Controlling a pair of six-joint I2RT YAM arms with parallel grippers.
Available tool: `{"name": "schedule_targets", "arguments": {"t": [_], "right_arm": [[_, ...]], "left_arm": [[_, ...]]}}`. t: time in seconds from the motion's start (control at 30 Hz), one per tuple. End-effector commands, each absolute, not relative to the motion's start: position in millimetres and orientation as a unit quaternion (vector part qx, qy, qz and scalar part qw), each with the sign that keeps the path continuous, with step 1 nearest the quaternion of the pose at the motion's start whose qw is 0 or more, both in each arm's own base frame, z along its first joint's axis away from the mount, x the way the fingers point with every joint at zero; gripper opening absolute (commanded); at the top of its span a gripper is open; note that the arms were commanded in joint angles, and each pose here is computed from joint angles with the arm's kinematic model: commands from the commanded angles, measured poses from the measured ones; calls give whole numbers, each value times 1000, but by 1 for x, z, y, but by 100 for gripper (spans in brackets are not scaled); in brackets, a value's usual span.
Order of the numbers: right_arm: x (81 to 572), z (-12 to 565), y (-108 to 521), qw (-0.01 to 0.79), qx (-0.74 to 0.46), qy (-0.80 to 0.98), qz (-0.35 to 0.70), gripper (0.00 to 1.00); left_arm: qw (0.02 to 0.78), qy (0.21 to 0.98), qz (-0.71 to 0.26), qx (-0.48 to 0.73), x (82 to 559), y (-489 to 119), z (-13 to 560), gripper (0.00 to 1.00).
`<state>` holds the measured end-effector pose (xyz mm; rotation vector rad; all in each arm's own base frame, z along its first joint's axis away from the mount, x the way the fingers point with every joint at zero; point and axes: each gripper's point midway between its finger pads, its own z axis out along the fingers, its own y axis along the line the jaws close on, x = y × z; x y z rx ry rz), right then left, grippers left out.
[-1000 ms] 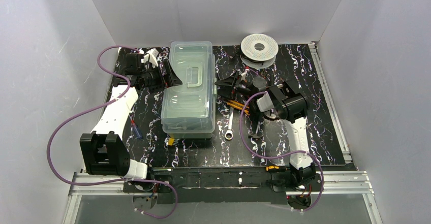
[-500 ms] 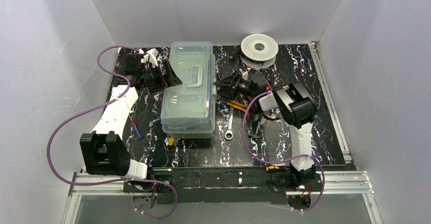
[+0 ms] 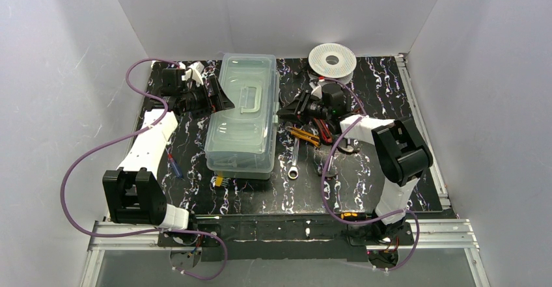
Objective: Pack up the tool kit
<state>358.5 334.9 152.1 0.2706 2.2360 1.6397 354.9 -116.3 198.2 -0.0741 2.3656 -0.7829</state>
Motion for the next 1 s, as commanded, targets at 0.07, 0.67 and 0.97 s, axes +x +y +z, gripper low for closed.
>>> {"name": "schedule_targets", "arguments": {"t": [0.07, 0.67, 0.97], "right_arm": [[338, 175, 348, 175, 51, 758, 626, 75], [339, 201, 374, 113, -3, 645, 756, 87], [331, 212, 384, 77, 13, 639, 765, 34]], "left_arm": [[240, 916, -320, -12, 322, -137, 170, 90], [158, 906, -384, -80, 305, -133, 137, 46], [142, 908, -383, -92, 299, -130, 124, 39]]}}
